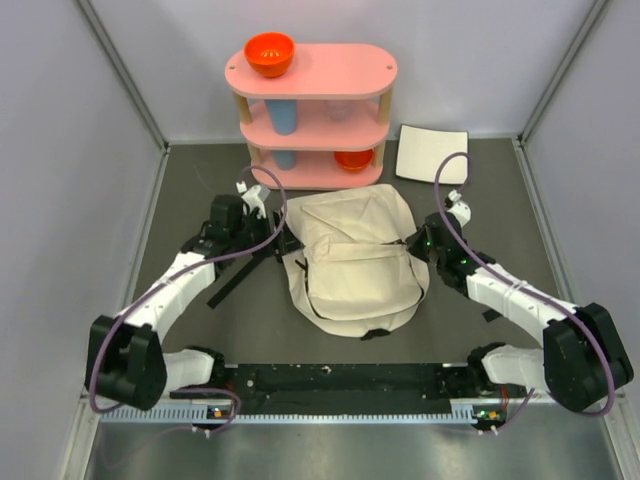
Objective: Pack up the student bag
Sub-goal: Zip the student bag at the center of the board.
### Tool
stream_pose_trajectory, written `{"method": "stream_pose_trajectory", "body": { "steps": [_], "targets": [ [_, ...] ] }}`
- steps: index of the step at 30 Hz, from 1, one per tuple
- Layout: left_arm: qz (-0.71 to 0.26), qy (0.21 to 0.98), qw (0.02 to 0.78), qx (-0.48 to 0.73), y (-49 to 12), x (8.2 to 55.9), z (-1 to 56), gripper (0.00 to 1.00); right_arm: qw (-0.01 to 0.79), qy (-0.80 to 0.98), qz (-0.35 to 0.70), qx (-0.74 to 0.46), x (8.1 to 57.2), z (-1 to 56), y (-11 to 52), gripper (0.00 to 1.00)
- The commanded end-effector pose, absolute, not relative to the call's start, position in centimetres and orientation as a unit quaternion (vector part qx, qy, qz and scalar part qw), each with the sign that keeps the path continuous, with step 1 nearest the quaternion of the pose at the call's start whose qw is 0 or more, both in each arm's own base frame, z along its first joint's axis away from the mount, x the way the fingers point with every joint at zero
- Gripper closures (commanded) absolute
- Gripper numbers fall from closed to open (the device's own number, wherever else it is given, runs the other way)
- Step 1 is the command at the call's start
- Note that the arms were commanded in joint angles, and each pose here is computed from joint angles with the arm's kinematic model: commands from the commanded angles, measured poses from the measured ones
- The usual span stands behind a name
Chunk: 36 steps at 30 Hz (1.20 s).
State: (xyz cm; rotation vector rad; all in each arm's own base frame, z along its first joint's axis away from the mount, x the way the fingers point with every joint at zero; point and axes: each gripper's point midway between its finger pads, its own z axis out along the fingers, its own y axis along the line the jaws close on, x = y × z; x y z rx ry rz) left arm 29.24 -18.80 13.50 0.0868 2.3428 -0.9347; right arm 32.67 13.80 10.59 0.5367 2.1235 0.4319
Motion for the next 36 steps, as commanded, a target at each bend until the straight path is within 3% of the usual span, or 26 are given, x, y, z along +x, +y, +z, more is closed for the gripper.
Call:
{"method": "stream_pose_trajectory", "body": {
  "steps": [1,7,12,25,28,32,36],
  "targets": [
    [-0.342,0.833,0.426,0.078,-18.4,30.8,21.9,0.23,0.452,0.845,0.198,0.207,33.1,11.9,13.9,1.0],
    [-0.36,0.803,0.418,0.226,-26.6,29.1,24.3,0.2,0.453,0.837,0.252,0.176,33.6,14.1,16.2,1.0],
    [-0.368,0.787,0.383,0.312,-32.5,28.4,21.2,0.2,0.453,0.833,0.27,0.168,33.7,15.2,16.9,1.0],
    [-0.334,0.789,0.353,0.376,-36.4,31.3,16.2,0.22,0.449,0.832,0.292,0.144,33.1,16.5,17.7,1.0],
    [-0.329,0.795,0.336,0.383,-36.5,30.8,14.9,0.29,0.451,0.831,0.292,0.145,33.2,16.7,17.7,1.0],
    [-0.327,0.801,0.318,0.387,-36.3,30.0,13.4,0.49,0.452,0.829,0.298,0.142,33.4,17.1,18.0,1.0],
    [-0.324,0.812,0.296,0.385,-35.8,29.1,11.6,0.61,0.45,0.827,0.304,0.146,33.7,17.0,18.3,1.0]
  ]
}}
